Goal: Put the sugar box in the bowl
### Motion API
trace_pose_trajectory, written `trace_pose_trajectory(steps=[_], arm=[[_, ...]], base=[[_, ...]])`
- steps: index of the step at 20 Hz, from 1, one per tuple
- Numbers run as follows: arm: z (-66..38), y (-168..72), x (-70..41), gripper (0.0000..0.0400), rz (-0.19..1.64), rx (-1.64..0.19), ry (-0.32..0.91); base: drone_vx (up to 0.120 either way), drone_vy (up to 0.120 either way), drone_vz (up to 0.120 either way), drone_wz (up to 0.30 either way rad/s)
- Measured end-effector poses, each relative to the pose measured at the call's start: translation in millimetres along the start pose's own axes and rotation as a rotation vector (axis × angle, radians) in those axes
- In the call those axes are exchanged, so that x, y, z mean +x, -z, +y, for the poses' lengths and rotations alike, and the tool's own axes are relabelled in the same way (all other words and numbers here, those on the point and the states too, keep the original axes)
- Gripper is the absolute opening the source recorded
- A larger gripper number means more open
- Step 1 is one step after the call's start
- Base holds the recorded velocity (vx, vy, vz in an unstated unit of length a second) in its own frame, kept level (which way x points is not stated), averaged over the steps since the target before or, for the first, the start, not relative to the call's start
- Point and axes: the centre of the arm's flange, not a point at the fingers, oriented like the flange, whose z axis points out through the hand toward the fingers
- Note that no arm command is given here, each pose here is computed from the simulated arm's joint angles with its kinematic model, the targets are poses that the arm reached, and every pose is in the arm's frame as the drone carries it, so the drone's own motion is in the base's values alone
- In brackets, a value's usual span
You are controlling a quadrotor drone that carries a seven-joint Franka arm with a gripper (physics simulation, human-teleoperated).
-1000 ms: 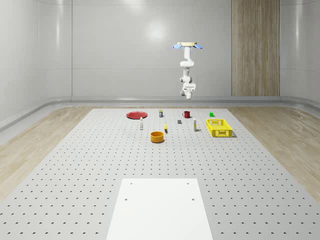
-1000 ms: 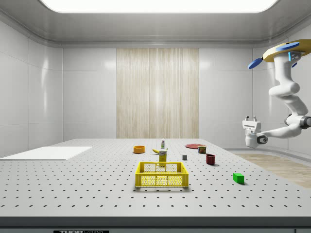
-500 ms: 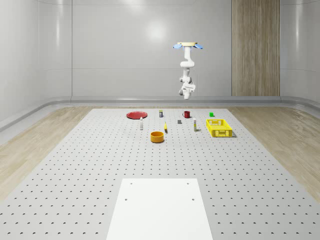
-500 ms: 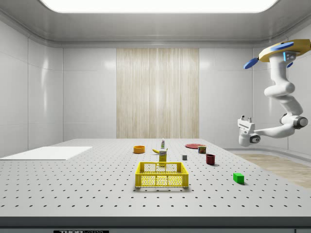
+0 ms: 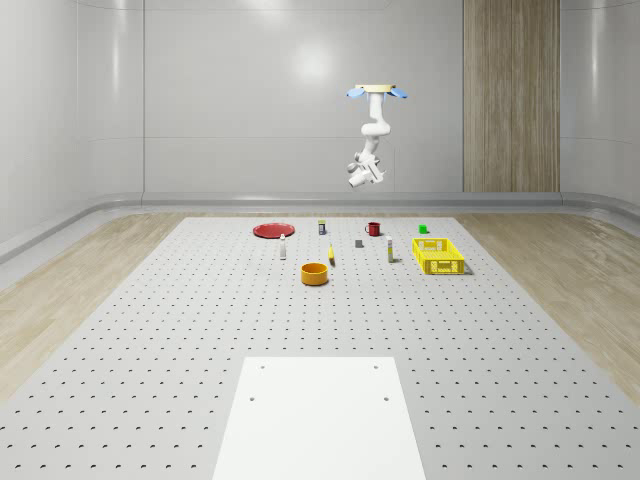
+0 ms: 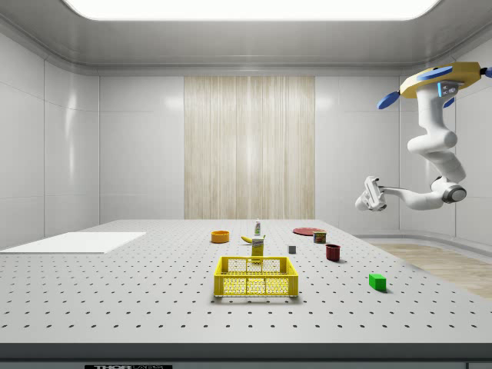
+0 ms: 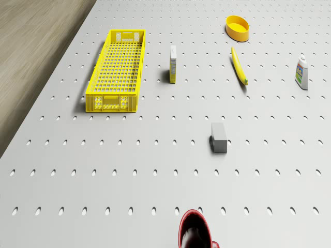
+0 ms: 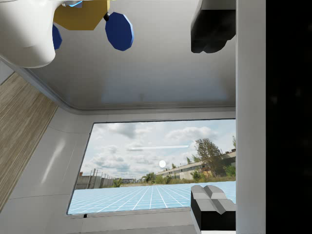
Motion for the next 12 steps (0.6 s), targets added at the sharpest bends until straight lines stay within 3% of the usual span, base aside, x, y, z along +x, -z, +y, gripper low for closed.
trace_pose_trajectory(steps=[3,6,9,12], arm=[[-34.2,-13.3,-34.7,0.0400,0.362,-0.364,0.011],[-57.9,-45.8,-59.4,0.0400,0.701,-0.705,0.022],[-67.0,-78.1,-69.5,0.0400,0.953,-0.958,0.031],[-68.4,-100.6,-71.8,0.0400,1.116,-1.119,0.038]], base=[[0.120,0.000,0.000,0.000],[0.120,0.000,0.000,0.000],[0.120,0.000,0.000,0.000],[0.120,0.000,-0.107,0.000]])
